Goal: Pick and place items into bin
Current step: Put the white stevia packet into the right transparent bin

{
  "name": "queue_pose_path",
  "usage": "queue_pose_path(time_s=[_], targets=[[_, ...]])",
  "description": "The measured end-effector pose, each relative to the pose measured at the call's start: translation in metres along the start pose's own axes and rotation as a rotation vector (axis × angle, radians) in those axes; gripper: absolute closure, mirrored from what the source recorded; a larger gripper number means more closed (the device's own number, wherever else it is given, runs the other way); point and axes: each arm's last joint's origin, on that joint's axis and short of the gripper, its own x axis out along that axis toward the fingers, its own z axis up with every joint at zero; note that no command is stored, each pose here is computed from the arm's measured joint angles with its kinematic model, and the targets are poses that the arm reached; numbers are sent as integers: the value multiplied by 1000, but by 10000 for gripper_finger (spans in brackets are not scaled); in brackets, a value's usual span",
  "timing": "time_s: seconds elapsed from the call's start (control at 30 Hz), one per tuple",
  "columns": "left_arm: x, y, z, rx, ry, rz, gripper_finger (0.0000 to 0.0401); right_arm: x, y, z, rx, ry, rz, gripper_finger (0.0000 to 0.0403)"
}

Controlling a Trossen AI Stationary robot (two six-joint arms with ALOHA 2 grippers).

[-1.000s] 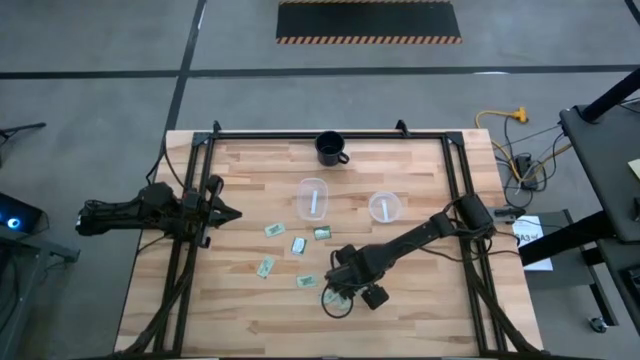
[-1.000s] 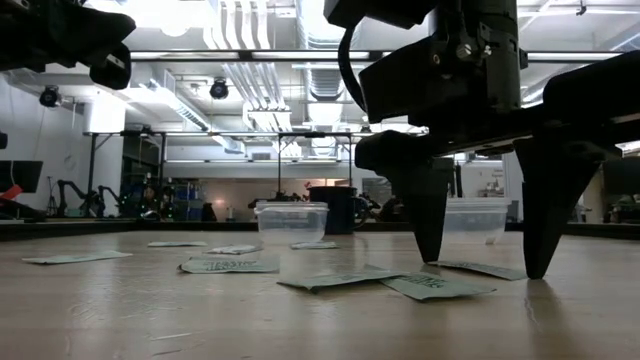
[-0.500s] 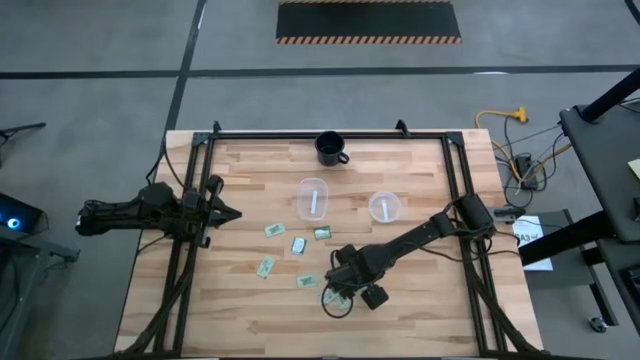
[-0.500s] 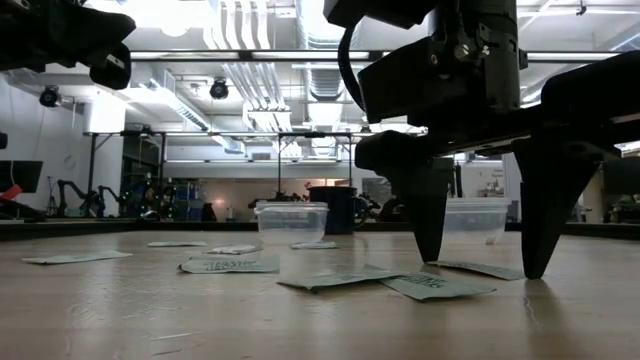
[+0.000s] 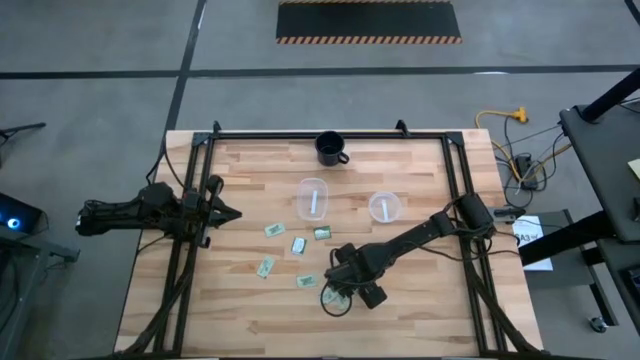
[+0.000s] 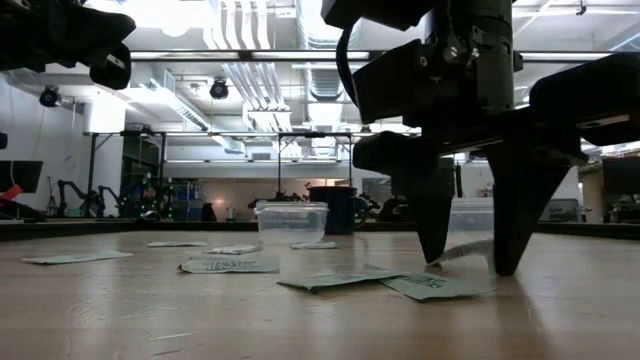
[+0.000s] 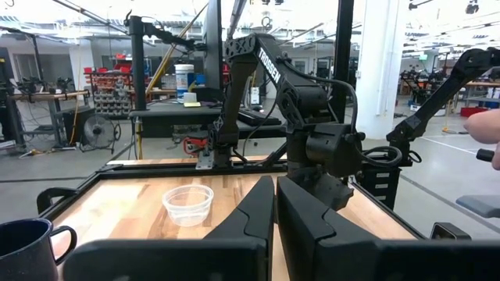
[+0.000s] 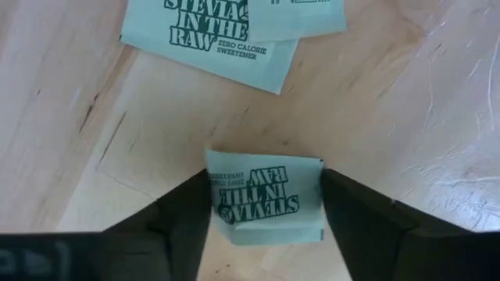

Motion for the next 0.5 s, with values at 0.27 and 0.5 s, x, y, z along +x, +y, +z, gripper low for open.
queue_pose_path(time_s=[0.27,0.5], targets=[[0,0,0,0,0,0,401,0,0,0,-1,-2,6,283],[0,0,0,0,0,0,401,0,1,0,-51,-2,14,380]])
